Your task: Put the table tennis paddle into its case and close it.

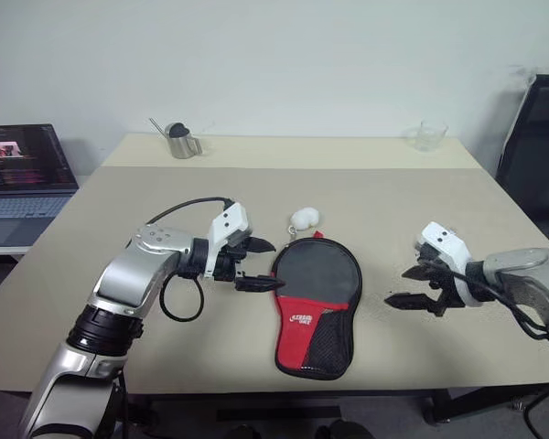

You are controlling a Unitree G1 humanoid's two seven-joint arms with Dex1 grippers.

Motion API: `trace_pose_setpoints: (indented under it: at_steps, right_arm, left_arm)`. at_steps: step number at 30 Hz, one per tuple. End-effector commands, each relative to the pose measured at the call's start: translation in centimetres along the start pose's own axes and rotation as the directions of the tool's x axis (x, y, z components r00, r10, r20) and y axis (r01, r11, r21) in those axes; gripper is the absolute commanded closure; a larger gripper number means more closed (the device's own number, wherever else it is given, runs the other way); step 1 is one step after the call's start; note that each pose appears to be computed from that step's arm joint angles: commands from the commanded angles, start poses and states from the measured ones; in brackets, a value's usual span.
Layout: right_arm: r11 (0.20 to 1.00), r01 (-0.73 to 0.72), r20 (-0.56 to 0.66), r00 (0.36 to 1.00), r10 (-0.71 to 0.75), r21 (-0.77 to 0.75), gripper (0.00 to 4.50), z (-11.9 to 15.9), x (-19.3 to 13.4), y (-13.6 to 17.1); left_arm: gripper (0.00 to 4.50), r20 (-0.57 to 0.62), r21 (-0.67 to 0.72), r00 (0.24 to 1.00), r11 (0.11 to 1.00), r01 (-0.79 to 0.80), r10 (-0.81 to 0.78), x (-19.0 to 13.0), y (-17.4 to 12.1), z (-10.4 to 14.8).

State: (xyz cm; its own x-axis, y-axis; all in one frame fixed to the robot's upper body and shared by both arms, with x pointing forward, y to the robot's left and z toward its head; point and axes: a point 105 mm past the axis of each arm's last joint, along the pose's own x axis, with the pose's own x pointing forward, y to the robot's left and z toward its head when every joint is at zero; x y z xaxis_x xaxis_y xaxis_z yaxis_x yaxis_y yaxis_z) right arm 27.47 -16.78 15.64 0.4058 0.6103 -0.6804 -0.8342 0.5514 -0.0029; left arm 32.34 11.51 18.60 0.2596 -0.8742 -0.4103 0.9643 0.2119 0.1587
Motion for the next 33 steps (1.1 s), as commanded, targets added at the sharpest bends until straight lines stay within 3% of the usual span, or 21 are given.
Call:
trace_pose_setpoints:
  at_steps: [1,5,9,20,31,33]
  right_arm:
    - [0.988,-0.100,0.026,0.994,0.103,-0.117,0.04,0.8,0.0,2.5]
    - [0.981,-0.159,0.026,0.986,0.163,-0.111,0.04,0.7,1.0,3.8]
    - [0.965,-0.262,0.045,0.964,0.262,-0.008,0.04,0.8,2.2,5.8]
    - [0.949,-0.207,-0.039,0.974,0.222,0.239,0.04,-0.4,5.3,5.5]
    - [0.938,-0.211,-0.060,0.970,0.236,0.276,0.04,-0.3,7.0,6.0]
    - [0.939,-0.198,-0.067,0.972,0.225,0.280,0.41,-0.3,7.3,5.8]
  left_arm:
    - [0.00,0.020,0.045,1.000,0.999,0.008,-0.009,-0.5,0.1,1.1]
    - [0.00,0.013,0.045,1.000,0.999,0.008,-0.009,-0.4,0.0,0.9]
    - [0.00,-0.002,0.045,1.000,0.999,0.006,-0.006,-0.4,-0.1,0.6]
    - [0.00,-0.018,0.038,1.000,0.999,0.009,-0.008,-0.5,-0.6,0.2]
    - [0.00,-0.021,0.027,1.000,1.000,-0.002,0.003,-0.5,-1.1,-0.1]
    - [0.00,-0.019,0.026,1.000,1.000,-0.005,0.005,-0.5,-1.2,-0.1]
